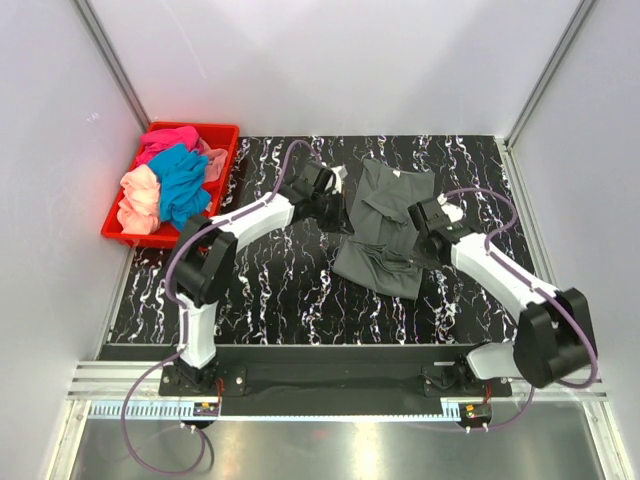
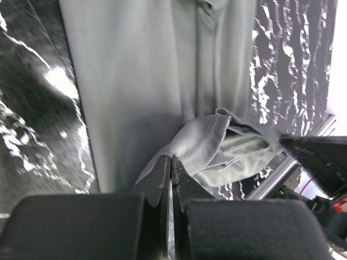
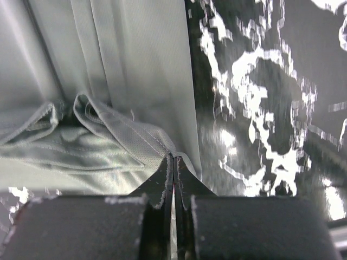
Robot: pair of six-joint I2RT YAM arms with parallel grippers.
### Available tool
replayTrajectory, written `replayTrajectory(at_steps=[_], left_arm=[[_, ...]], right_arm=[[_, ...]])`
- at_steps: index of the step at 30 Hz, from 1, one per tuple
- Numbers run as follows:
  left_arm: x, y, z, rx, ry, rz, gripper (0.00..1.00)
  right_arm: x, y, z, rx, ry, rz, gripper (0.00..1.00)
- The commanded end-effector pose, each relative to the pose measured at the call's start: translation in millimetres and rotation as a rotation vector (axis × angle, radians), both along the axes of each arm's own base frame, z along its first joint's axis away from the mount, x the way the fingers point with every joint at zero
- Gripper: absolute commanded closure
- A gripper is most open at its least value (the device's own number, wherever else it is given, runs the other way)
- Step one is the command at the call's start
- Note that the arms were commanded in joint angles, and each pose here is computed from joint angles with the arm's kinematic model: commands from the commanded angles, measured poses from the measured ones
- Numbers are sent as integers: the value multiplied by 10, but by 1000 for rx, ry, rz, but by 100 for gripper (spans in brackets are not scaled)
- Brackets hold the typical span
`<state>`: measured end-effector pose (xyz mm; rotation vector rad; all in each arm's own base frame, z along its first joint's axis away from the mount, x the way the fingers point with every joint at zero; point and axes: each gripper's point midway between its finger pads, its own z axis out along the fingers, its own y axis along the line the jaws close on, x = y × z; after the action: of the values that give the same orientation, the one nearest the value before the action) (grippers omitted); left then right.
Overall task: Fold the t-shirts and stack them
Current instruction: Fold the tshirt
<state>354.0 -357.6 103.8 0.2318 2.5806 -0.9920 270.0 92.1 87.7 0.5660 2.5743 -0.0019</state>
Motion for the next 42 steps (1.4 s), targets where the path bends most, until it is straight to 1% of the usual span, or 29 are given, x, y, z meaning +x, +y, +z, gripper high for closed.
replayTrajectory(at_steps=[1, 4, 10, 17, 19, 21, 26, 28, 32, 33, 35, 36, 37, 38, 39, 40, 41, 42], left_arm=[[198, -77, 142, -61, -47, -40, 100], [304, -59, 39, -62, -27, -47, 100], [520, -126, 218, -167, -81, -45, 100], [714, -131, 142, -169, -84, -25, 100], [761, -151, 82, -163, -83, -25, 100], [770, -131, -66, -136, -49, -16, 100], [820, -86, -248, -119, -18, 5, 100], [855, -35, -287, -108, -17, 23, 100], [905, -19, -249, -130, -34, 32, 100], [923, -16, -238, -132, -40, 34, 99], [949, -1, -251, -132, -38, 40, 91], [947, -1, -256, -137, -35, 39, 83], [960, -1, -256, -141, -39, 40, 78], [961, -4, -244, -144, -40, 39, 73], [960, -6, -226, -150, -44, 31, 70], [966, -25, -192, -163, -55, 21, 65], [955, -40, -169, -174, -57, 11, 61], [935, -74, -81, -202, -72, -17, 58]], right_arm=[[386, -58, 136, -32, -85, 41, 100], [498, -124, 133, -29, -86, 22, 100], [645, -218, 188, -11, -121, 15, 100], [802, -358, 168, -5, -138, 4, 100], [875, -358, 171, -1, -158, 22, 100], [925, -320, 110, 14, -147, 50, 100], [1015, -350, -21, 19, -128, 50, 100], [1040, -368, -61, 14, -123, 56, 100], [1086, -354, -34, 15, -142, 71, 100], [1104, -357, -37, 15, -149, 71, 100], [1119, -370, -69, 15, -142, 67, 99], [1117, -375, -96, 12, -135, 64, 97], [1128, -393, -135, 4, -125, 58, 94], [1145, -403, -144, 0, -122, 58, 88], [1153, -411, -147, -3, -117, 57, 86], [1155, -426, -167, -13, -107, 56, 84], [1199, -429, -106, -15, -120, 51, 80], [1167, -442, -99, -21, -103, 48, 76]])
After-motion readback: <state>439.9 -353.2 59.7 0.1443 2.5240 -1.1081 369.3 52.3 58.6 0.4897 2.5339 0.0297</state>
